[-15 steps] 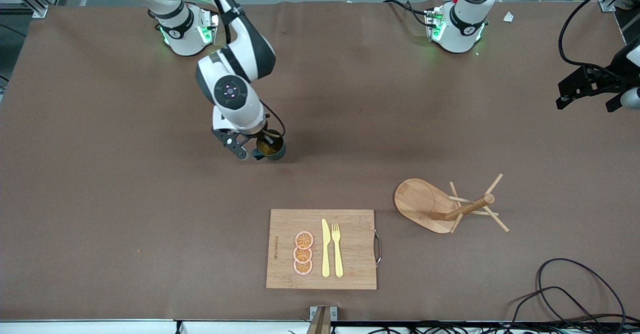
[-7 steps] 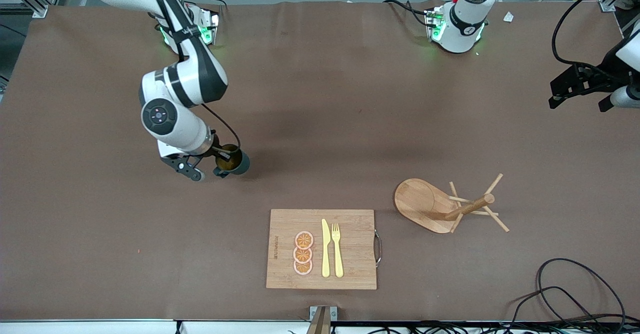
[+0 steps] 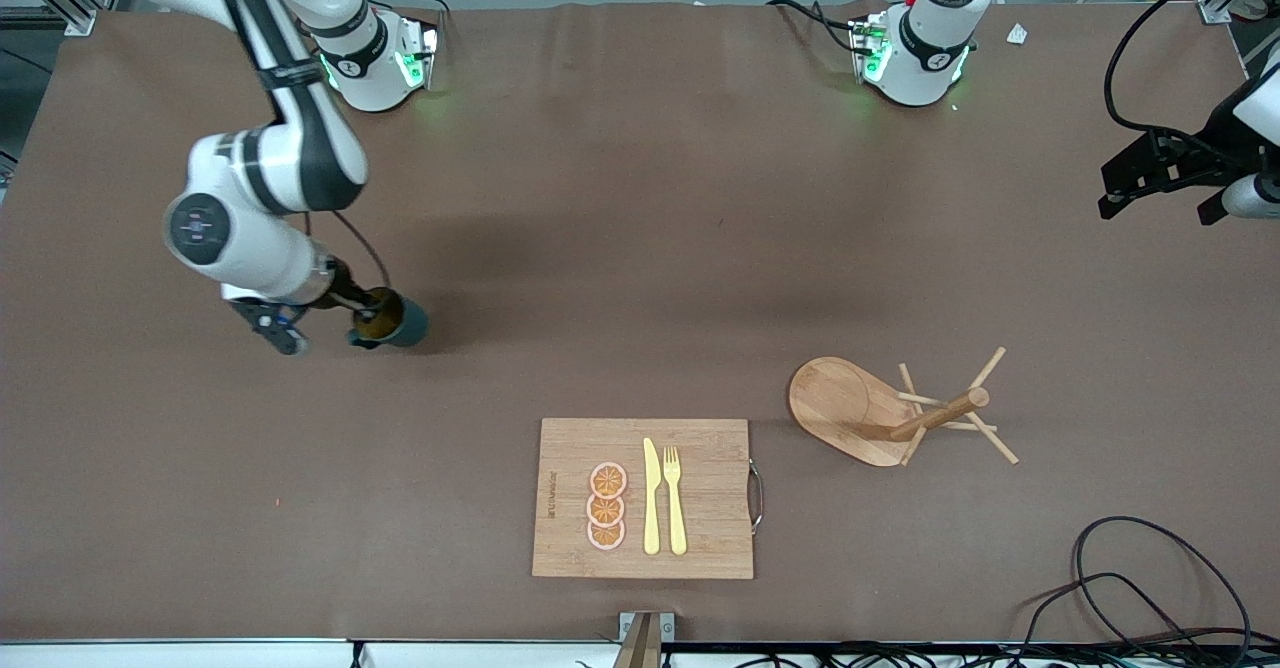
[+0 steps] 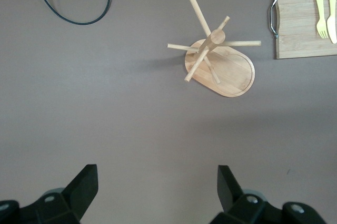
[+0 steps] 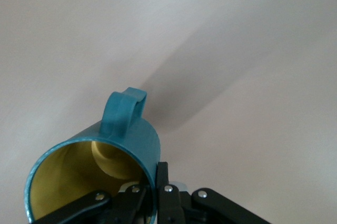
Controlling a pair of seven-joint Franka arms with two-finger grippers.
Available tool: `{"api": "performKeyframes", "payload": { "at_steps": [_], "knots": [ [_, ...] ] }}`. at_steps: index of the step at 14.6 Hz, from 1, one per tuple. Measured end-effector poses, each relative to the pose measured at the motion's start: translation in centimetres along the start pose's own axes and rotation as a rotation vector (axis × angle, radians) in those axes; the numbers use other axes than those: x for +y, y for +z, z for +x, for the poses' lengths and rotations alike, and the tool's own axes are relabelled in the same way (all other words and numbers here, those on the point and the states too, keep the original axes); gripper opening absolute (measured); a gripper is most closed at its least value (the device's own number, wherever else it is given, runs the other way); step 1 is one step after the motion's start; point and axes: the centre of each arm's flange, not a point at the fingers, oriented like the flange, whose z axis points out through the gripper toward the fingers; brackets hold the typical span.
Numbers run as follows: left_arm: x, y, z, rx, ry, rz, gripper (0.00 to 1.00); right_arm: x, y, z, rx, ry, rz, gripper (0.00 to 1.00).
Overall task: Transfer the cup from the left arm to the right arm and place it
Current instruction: 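Carry the mug with the right gripper away from the stand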
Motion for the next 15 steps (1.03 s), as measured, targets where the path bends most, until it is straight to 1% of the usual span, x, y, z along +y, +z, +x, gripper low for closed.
{"api": "performKeyframes", "payload": {
  "at_steps": [2, 7, 8, 10, 11, 12, 15],
  "knots": [
    [0.0, 0.3, 0.1, -0.005, 0.000, 0.000, 1.00, 3.5, 0.2, 2.2, -0.010, 0.063, 0.005, 0.05],
    [0.5, 1.2, 0.6, -0.020, 0.010, -0.001, 1.00, 7.8, 0.9, 5.2, -0.023, 0.161, 0.008, 0.05],
    [0.4, 1.1, 0.6, -0.017, 0.008, -0.001, 1.00, 8.7, 1.3, 5.7, -0.015, 0.181, 0.016, 0.05],
    [0.1, 0.3, 0.7, 0.002, 0.003, -0.001, 1.00, 10.7, 3.5, 6.1, 0.033, 0.215, 0.051, 0.05],
    [-0.1, -0.2, 0.7, 0.012, -0.001, 0.000, 1.00, 11.5, 5.2, 5.8, 0.051, 0.225, 0.059, 0.05],
    [-0.3, -0.5, 0.7, 0.017, -0.004, 0.000, 1.00, 12.2, 6.5, 5.3, 0.057, 0.230, 0.060, 0.05],
    [-0.4, -0.3, 0.7, 0.009, -0.007, 0.000, 1.00, 12.6, 6.5, 5.1, 0.067, 0.241, 0.070, 0.05]
  ]
}}
